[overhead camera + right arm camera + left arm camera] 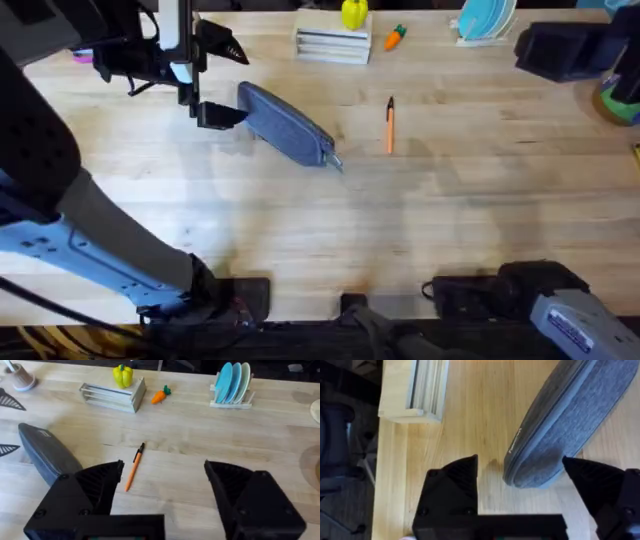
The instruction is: Unzip the bag, pick up the pens from the table one at a time and place them inside, then zip the bag closed.
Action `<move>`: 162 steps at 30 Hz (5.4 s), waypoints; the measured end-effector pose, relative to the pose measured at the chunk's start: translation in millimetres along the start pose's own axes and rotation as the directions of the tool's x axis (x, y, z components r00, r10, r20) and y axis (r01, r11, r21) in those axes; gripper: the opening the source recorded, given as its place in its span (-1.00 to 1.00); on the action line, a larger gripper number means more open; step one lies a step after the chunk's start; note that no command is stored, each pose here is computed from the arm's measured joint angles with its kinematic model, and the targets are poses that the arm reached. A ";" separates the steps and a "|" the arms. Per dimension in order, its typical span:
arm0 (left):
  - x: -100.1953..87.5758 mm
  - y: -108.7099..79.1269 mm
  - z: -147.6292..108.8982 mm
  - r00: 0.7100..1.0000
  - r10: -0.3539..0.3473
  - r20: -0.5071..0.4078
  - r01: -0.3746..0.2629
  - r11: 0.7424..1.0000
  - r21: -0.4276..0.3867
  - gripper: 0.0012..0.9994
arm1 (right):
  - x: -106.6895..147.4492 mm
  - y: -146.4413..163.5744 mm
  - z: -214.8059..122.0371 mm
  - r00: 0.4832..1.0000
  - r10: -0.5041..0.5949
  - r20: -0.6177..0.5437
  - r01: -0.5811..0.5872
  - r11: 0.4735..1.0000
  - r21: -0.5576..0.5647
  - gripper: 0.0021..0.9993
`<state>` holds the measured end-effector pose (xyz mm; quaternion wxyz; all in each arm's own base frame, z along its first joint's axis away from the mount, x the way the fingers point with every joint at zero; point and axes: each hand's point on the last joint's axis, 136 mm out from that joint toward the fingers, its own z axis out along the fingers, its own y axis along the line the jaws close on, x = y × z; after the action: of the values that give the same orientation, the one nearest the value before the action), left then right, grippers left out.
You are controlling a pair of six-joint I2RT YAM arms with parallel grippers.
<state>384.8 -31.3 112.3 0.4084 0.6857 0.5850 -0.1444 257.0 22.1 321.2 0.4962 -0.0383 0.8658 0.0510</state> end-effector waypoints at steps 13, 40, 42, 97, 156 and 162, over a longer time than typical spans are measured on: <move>-7.1 -10.2 6.7 0.995 -0.065 0.069 0.063 0.997 0.036 0.99 | 0.1 0.0 0.0 1.000 0.007 0.000 -0.007 1.000 0.000 0.99; 0.0 -13.8 7.0 0.998 -0.064 0.026 0.063 0.997 0.054 0.99 | 0.1 0.0 0.0 1.000 0.007 0.000 -0.007 1.000 0.000 0.99; -1.2 -16.0 7.5 0.997 -0.072 0.027 0.070 0.995 0.064 0.99 | 0.0 0.0 0.0 1.000 0.007 0.000 -0.007 1.000 0.000 0.99; 5.8 -24.8 11.8 0.997 -0.064 -0.045 0.069 0.991 0.117 -0.92 | 101.9 153.8 71.0 0.835 -0.181 -0.520 -0.129 0.854 -0.505 1.00; 5.8 -24.8 11.8 0.997 -0.064 -0.045 0.069 0.991 0.117 -0.92 | 189.1 251.2 166.4 0.713 -0.310 -0.629 -0.187 0.780 -0.597 -0.14; 5.8 -24.8 11.8 0.997 -0.064 -0.045 0.069 0.991 0.117 -0.92 | 189.3 251.1 166.3 0.713 -0.310 -0.629 -0.188 0.780 -0.597 -0.60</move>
<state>366.9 -36.3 91.3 0.3499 0.6916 0.6062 -0.1783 274.3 289.3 86.9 0.0917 -0.2467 0.9177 0.2977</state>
